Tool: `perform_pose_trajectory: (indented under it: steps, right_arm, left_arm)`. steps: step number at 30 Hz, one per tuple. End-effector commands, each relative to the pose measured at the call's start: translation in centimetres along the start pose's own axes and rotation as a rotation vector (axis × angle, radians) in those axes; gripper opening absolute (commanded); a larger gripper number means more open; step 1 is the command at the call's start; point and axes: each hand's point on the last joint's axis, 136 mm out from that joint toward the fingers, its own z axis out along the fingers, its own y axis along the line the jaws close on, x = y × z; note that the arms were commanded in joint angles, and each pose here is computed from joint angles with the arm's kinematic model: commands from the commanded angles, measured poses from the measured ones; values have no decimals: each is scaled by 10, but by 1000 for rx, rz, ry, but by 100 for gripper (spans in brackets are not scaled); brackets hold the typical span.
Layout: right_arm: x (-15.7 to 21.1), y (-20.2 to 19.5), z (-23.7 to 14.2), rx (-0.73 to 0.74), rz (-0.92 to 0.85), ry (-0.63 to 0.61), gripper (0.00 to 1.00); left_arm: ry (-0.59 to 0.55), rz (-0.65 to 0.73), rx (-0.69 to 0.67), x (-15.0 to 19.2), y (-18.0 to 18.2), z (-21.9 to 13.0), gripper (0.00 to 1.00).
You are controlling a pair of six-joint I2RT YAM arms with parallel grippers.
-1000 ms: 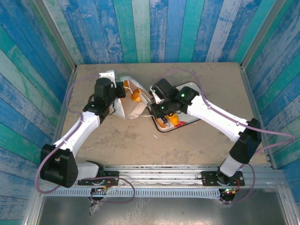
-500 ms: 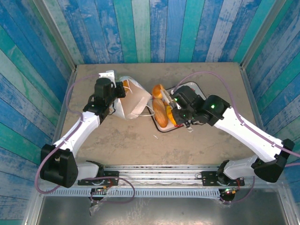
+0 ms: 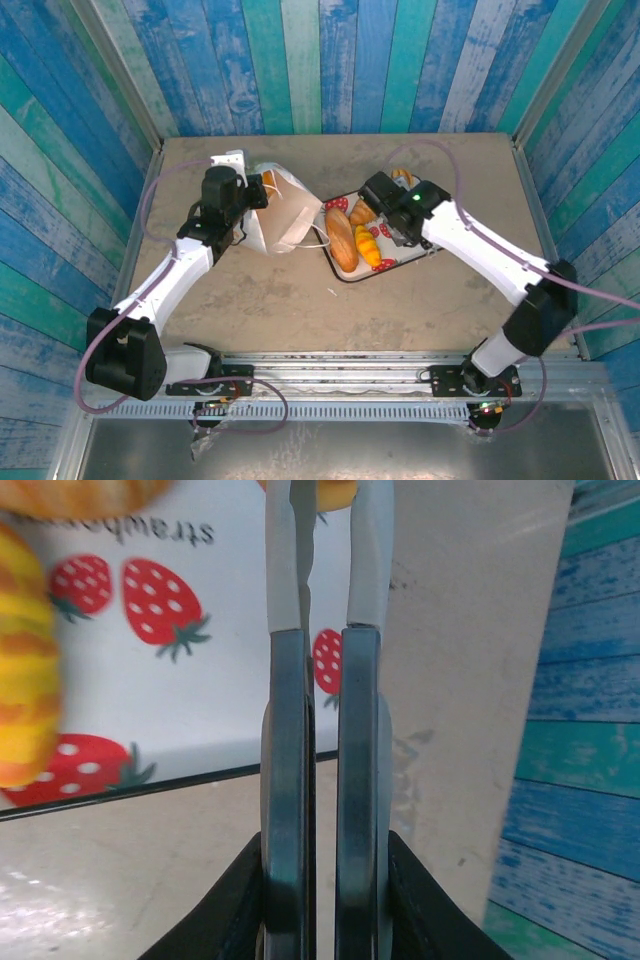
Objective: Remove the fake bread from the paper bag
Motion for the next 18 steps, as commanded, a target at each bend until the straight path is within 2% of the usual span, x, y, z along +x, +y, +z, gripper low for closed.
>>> perform_pose_trajectory:
  steps: [1, 8, 18]
  right_arm:
    - [-10, -21, 9, 130, -38, 19, 16]
    - [-11, -24, 42, 254, -128, 118, 17]
    - [-12, -20, 71, 301, -199, 196, 19]
  left_arm:
    - [-44, -8, 15, -17, -5, -12, 8]
    - [-33, -14, 31, -14, -8, -8, 8]
    - [-30, -17, 35, -13, -8, -7, 8]
